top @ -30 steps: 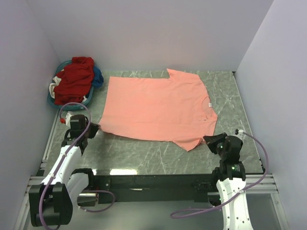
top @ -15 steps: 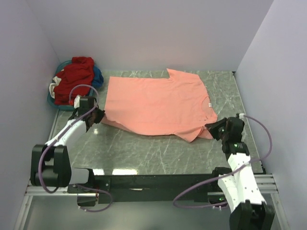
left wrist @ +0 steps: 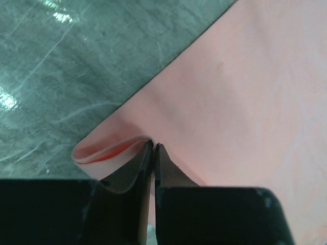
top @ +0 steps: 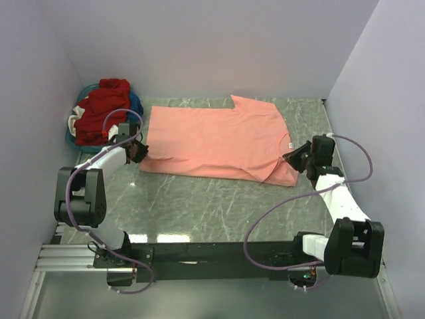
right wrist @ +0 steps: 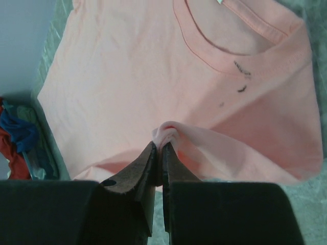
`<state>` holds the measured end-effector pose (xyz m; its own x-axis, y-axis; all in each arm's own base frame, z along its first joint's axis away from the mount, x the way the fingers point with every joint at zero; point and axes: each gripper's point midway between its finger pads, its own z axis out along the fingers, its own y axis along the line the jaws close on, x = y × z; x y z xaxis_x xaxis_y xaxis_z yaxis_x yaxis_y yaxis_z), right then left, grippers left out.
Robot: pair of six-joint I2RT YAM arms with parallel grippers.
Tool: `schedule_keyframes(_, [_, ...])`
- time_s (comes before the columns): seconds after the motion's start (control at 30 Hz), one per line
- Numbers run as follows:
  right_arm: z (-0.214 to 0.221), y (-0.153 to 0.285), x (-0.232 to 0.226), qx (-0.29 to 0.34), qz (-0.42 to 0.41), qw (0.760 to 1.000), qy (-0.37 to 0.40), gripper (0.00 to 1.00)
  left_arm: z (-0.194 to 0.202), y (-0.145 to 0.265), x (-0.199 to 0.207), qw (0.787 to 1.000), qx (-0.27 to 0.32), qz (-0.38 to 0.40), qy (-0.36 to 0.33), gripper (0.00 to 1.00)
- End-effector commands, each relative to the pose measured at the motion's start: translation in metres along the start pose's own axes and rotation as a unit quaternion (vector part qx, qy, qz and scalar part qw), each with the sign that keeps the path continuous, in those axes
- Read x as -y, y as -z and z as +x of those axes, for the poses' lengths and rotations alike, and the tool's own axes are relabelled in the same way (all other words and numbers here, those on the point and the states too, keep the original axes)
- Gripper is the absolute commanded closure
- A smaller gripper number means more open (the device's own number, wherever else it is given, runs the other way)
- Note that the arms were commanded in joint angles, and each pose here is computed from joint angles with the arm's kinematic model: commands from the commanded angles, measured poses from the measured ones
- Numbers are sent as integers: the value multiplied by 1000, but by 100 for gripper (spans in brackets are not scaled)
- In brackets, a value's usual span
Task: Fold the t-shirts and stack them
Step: Fold the tshirt
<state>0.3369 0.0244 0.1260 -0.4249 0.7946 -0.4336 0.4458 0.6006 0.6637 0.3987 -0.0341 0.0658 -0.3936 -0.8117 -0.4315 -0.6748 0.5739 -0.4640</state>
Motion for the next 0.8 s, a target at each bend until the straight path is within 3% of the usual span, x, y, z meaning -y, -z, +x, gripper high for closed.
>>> schedule_keyframes(0.0, [-29,-3,-25,33,-26,999,23,98,-17,1,18,1000,22,11,-11,91])
schedule_keyframes(0.77, [-49,-24,-42,29,-27,999,34,100,-29,-11,27,999,22,33,-10,93])
